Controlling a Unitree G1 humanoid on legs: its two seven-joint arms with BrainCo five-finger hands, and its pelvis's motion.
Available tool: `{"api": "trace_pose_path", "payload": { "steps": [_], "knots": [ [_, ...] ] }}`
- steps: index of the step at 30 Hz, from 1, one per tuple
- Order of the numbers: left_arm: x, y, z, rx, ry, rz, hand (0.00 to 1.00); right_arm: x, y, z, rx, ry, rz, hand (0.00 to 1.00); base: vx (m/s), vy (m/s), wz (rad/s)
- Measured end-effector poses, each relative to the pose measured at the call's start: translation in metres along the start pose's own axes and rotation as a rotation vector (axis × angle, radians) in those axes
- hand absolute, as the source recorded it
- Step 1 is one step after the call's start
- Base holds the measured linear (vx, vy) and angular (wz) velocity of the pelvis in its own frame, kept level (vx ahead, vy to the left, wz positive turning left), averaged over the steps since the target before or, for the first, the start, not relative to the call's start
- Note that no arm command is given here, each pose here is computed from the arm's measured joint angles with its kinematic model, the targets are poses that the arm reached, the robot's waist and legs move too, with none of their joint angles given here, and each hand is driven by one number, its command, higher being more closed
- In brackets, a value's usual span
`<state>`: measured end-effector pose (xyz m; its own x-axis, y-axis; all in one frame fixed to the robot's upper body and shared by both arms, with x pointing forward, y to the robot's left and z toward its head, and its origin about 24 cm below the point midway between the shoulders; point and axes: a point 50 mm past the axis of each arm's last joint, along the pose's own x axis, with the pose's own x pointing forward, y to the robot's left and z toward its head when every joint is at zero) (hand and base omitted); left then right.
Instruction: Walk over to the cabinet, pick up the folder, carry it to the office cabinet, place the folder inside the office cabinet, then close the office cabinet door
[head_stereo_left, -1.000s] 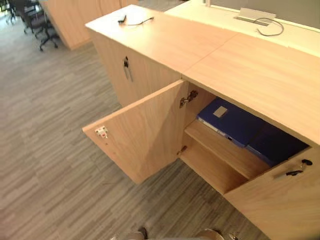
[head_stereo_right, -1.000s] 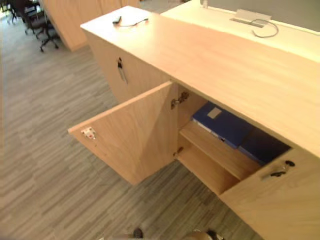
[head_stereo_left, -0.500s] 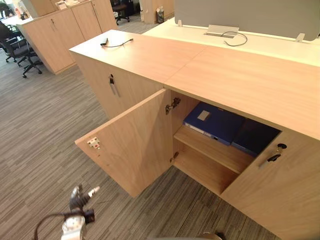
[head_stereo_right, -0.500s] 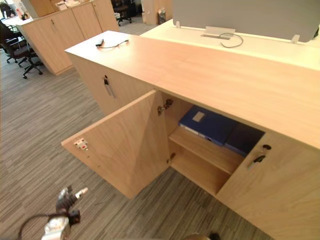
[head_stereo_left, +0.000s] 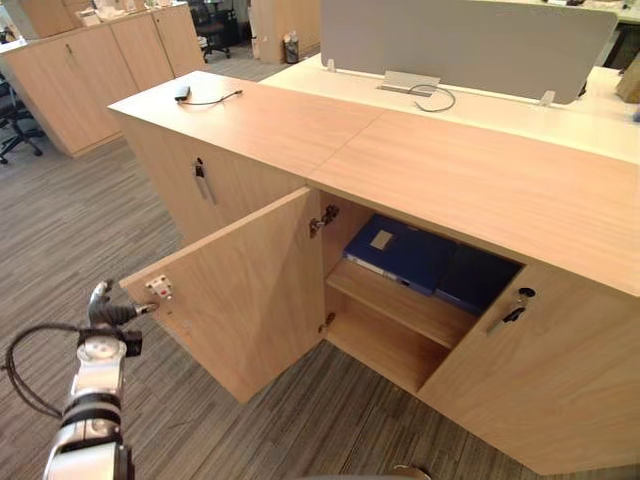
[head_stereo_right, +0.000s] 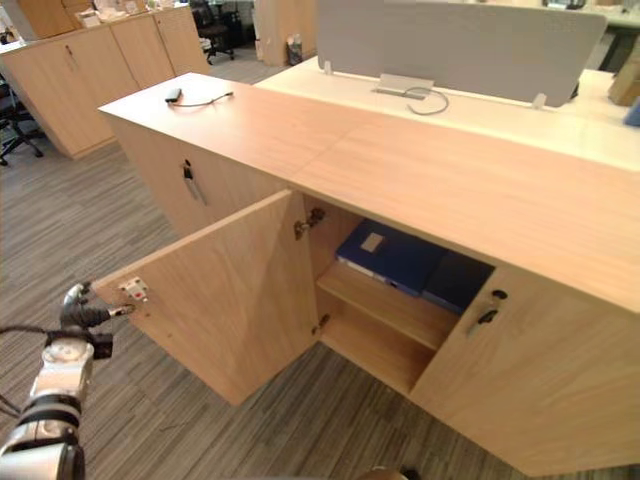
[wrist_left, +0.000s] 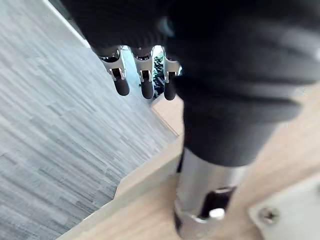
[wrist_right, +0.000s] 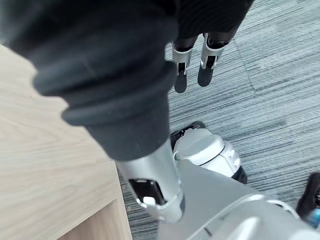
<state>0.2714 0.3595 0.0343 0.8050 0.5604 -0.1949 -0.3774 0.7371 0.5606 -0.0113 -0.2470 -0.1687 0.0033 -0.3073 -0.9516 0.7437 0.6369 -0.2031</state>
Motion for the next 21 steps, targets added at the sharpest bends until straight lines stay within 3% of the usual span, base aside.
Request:
{"api": "trace_pose_path", "payload": {
  "steps": [3, 8, 16, 21],
  "knots": [
    [-0.003, -0.019, 0.012, 0.097, -0.065, -0.057, 0.0, 0.0, -0.004, -0.007, 0.003, 0.028, 0.0, 0.0, 0.0, 0.0, 0.0],
    [-0.015, -0.042, 0.004, 0.078, -0.068, -0.108, 0.0, 0.0, -0.009, 0.0, 0.037, 0.002, -0.01, 0.0, 0.0, 0.0, 0.0],
    [-0.06, -0.096, -0.049, -0.017, 0.056, -0.283, 0.0, 0.0, -0.009, 0.008, -0.01, -0.032, -0.012, 0.0, 0.01, -0.002, -0.04],
    [-0.114, -0.142, -0.094, -0.043, 0.217, -0.487, 0.0, 0.0, -0.003, 0.008, -0.087, -0.033, 0.003, 0.0, 0.03, -0.007, -0.06]
  ]
}}
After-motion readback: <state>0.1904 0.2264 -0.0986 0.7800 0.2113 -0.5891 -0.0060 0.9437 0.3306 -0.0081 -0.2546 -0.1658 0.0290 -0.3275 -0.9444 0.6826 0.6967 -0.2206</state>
